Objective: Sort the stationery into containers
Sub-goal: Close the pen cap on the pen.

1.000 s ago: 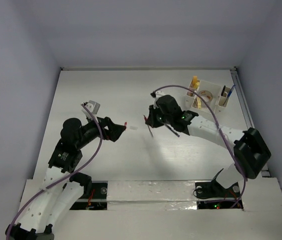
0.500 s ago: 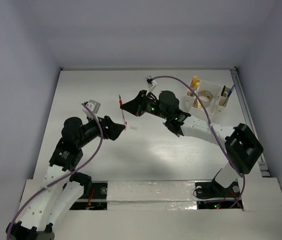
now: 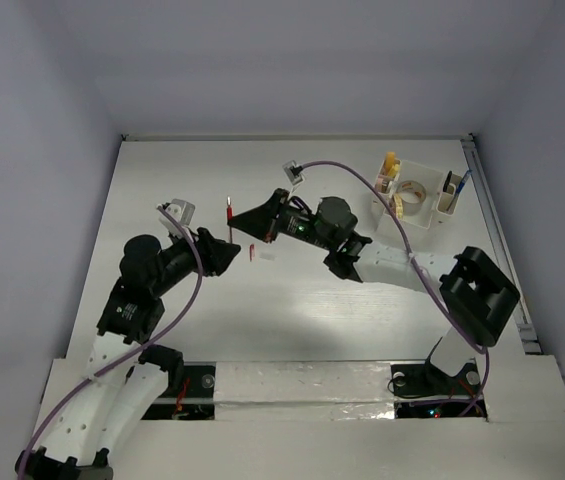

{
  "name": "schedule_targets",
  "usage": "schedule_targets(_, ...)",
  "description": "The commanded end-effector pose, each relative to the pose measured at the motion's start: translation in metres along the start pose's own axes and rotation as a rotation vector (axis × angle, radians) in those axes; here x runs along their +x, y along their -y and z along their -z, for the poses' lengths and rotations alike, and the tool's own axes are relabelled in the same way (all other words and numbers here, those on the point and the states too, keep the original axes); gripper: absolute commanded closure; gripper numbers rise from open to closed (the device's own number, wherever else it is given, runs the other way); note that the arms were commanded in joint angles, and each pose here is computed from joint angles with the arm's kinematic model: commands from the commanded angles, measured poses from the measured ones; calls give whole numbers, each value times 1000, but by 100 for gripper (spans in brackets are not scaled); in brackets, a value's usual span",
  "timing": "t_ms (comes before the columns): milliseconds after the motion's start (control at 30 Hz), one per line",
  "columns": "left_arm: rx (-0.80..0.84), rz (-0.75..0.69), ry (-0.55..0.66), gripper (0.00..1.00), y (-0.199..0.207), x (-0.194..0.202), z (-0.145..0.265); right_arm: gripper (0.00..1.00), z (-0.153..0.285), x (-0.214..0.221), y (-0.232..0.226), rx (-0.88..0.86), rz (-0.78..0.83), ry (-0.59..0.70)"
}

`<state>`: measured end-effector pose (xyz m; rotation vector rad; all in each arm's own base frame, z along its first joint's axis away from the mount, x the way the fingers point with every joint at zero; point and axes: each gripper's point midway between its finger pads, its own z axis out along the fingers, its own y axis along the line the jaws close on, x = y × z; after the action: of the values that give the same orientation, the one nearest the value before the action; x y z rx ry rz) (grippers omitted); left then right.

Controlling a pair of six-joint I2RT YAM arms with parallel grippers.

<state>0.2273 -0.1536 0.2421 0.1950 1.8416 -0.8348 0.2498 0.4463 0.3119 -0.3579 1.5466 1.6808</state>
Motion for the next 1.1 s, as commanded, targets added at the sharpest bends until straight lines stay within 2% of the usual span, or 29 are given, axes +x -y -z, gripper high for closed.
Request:
schedule_targets(0,-17,-15,49,58,-5,-9,-1,100,-6,2,-31,-114,-9,13)
schedule_targets(167,4,-17,51,63,-1,-10,-1,100,-9,6,-25,-107,-22,5)
schedule_targets(267,16,-19,48,72,1,-9,-1,100,-12,8,-22,-102,-25,2)
schedule_targets(333,17,-22,50,83,2,-10,0,100,-13,8,-21,-103,-29,-2)
schedule_targets(400,10,-22,50,100,1,-10,0,100,-13,10,-19,-98,-34,-5)
schedule_targets(533,1,-25,49,100,0,-11,1,100,-10,11,-17,-81,-34,-6)
schedule_targets(567,0,-28,51,100,0,-12,1,95,-10,11,-16,-74,-30,-8)
schedule_targets(633,-19,-34,64,100,-2,-14,3,79,-9,16,-8,-25,-4,-45)
schedule_targets(667,-24,-37,70,100,-2,-16,5,60,-10,14,-8,-11,13,-53)
schedule_targets(733,-47,-39,83,100,-5,-19,6,41,-4,15,8,75,46,-88)
schedule_targets(767,-57,-41,90,100,-7,-21,7,9,-2,16,12,100,77,-99)
schedule_targets(800,-73,-40,99,100,-10,-23,9,0,6,19,27,165,84,-132)
schedule_targets(967,-116,-39,130,100,-16,-29,14,0,38,-4,70,434,215,-120)
schedule_targets(1033,-123,-40,146,100,-16,-32,17,5,46,-5,86,520,246,-151)
schedule_targets(1067,-123,-40,150,100,-16,-33,18,36,47,-1,99,559,274,-184)
